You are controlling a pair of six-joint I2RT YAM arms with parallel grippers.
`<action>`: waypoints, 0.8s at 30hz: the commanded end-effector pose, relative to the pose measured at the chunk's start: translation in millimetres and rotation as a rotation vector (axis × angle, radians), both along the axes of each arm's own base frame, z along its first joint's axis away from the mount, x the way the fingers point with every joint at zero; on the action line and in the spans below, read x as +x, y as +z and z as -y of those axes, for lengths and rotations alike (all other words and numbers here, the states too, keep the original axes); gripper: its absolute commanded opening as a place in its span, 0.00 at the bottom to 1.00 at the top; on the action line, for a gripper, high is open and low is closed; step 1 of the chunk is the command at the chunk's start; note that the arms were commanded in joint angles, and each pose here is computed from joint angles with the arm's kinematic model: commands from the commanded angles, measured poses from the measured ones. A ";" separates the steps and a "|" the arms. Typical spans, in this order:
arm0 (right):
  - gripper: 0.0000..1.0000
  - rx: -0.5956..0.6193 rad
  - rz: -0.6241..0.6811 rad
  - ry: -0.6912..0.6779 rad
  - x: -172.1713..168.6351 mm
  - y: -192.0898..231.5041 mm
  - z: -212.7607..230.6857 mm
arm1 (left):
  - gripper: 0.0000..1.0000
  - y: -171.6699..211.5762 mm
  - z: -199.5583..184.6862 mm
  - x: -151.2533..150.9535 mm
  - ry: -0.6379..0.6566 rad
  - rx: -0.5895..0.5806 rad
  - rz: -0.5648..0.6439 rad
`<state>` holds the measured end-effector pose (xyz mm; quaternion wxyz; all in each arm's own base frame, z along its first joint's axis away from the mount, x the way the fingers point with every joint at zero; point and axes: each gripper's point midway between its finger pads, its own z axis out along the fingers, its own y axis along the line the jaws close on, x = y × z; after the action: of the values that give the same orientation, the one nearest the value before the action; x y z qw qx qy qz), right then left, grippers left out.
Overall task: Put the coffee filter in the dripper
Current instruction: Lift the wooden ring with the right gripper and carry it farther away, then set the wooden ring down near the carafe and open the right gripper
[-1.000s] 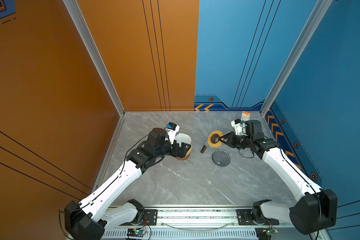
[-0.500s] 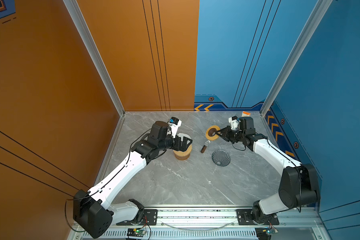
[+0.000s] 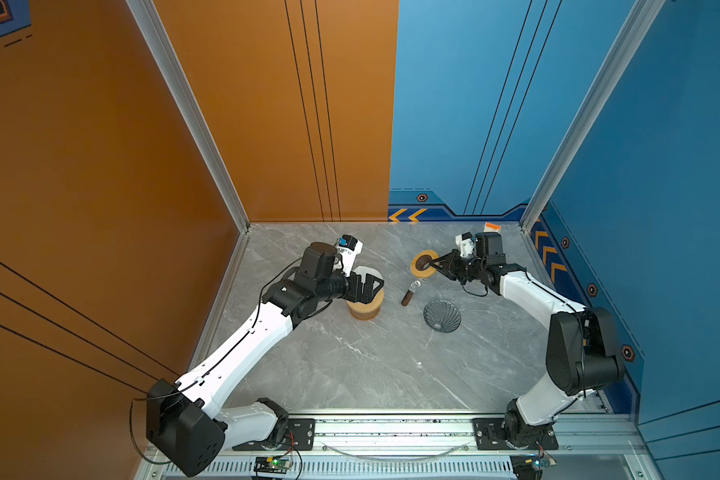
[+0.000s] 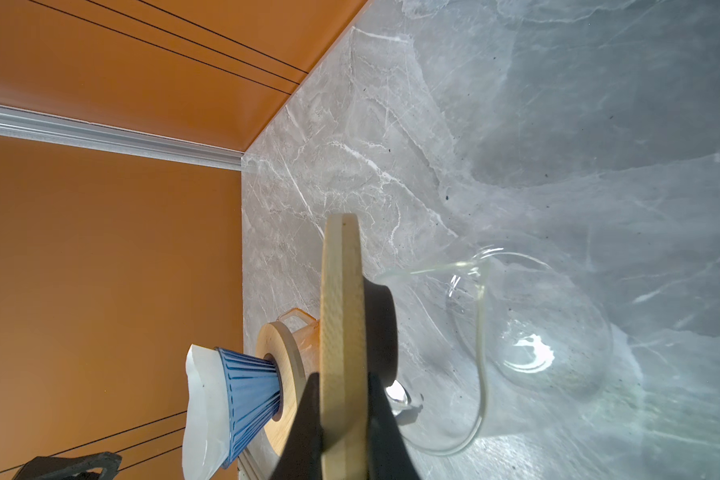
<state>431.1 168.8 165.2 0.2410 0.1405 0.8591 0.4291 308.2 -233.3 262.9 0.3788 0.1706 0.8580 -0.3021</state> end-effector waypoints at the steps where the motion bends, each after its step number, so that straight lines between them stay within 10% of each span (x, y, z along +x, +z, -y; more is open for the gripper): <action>1: 0.00 0.035 0.055 0.010 10.1 17.9 -4.0 | 0.98 15.8 3.0 -0.9 -0.011 -0.022 0.018; 24: 0.21 0.017 -0.030 -0.019 -9.4 -9.6 8.6 | 0.98 14.0 4.2 -3.5 0.002 -0.005 0.017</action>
<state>425.9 163.5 150.1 0.2268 0.1541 0.8599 0.4305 305.0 -237.9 266.4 0.3788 0.1751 0.8566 -0.3033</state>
